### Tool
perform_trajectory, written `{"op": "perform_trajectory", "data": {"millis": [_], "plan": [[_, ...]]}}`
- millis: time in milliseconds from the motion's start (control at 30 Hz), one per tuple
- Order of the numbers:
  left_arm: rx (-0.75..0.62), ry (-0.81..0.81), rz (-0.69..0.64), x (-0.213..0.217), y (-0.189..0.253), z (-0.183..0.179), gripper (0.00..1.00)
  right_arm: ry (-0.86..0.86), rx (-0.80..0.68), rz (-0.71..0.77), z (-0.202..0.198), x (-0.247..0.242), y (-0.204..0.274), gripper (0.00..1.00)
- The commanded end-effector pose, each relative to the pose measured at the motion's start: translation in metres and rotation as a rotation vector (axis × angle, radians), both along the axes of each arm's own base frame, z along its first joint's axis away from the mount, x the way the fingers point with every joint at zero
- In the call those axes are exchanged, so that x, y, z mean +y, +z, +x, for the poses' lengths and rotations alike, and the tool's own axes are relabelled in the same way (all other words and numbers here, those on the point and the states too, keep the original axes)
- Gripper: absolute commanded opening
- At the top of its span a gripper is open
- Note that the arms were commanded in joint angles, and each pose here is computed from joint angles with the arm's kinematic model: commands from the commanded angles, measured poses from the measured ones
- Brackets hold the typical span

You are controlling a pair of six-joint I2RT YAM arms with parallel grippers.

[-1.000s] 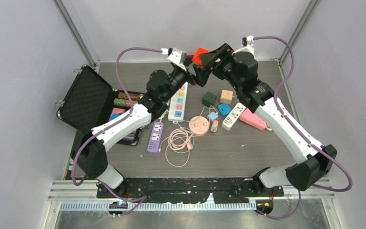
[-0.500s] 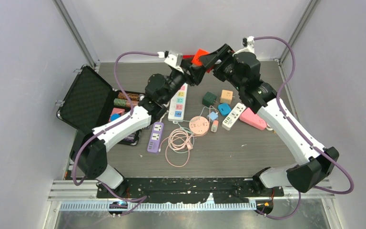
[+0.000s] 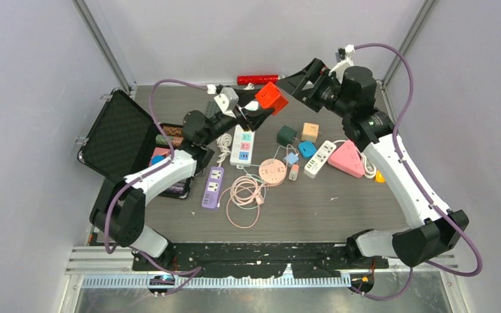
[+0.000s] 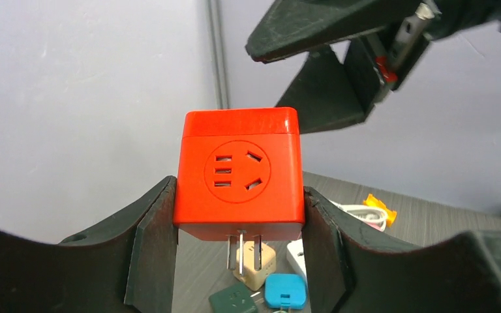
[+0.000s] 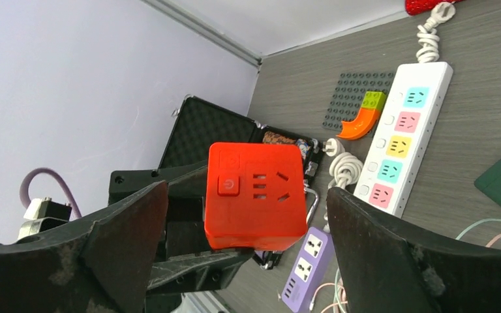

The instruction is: Insert the plug

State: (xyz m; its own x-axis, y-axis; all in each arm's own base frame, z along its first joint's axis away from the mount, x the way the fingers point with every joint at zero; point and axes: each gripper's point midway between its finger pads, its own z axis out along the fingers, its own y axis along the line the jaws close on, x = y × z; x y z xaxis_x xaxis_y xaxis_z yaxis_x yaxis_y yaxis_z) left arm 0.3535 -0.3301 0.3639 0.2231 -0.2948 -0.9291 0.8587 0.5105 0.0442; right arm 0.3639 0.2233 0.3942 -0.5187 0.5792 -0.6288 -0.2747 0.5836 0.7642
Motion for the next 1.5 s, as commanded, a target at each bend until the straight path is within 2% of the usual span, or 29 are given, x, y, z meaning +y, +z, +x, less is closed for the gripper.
{"op": "perform_trajectory", "data": {"millis": [0, 67, 333, 667, 800, 967, 1033, 1067, 1100, 1133, 1233, 1300, 1367, 1467], "plan": [[-0.365, -0.140, 0.036, 0.011, 0.064, -0.052, 0.00, 0.218, -0.138, 0.006, -0.030, 0.013, 0.041, 0.95], [-0.417, -0.193, 0.088, 0.010, 0.061, -0.061, 0.00, 0.330, -0.118, 0.011, -0.041, 0.025, 0.039, 0.95], [-0.518, -0.269, 0.164, 0.012, 0.057, -0.072, 0.00, 0.385, -0.093, -0.087, -0.045, 0.025, 0.024, 0.95], [-0.537, -0.227, 0.168, 0.013, 0.062, -0.063, 0.00, 0.468, -0.112, -0.136, -0.055, 0.030, 0.011, 0.95], [-0.530, -0.229, 0.173, 0.013, 0.059, -0.061, 0.00, 0.482, -0.121, -0.135, -0.052, 0.034, 0.011, 0.99], [-0.504, -0.202, 0.177, 0.012, 0.057, -0.053, 0.00, 0.503, -0.082, -0.142, -0.050, 0.041, 0.005, 0.78], [-0.465, -0.176, 0.181, 0.013, 0.056, -0.046, 0.12, 0.504, -0.071, -0.144, -0.048, 0.044, 0.004, 0.61], [-0.451, -0.157, 0.181, 0.015, 0.056, -0.042, 0.19, 0.500, -0.063, -0.148, -0.045, 0.045, 0.004, 0.45], [-0.438, -0.141, 0.188, 0.016, 0.054, -0.039, 0.30, 0.479, -0.058, -0.155, -0.041, 0.045, 0.003, 0.38], [-0.422, -0.114, 0.191, 0.017, 0.052, -0.035, 0.54, 0.453, -0.051, -0.165, -0.035, 0.044, 0.003, 0.25], [-0.362, -0.008, 0.182, 0.027, 0.047, -0.018, 0.97, 0.392, -0.034, -0.181, -0.023, 0.041, 0.001, 0.11], [-0.285, 0.096, 0.165, 0.038, 0.042, -0.001, 1.00, 0.330, -0.009, -0.204, -0.012, 0.035, -0.005, 0.07], [-0.128, 0.216, 0.112, 0.056, 0.035, 0.019, 1.00, 0.255, 0.023, -0.244, 0.001, 0.028, -0.016, 0.05], [0.059, 0.318, 0.114, 0.077, 0.011, 0.037, 1.00, 0.129, 0.055, -0.316, 0.023, 0.014, -0.031, 0.05]]}}
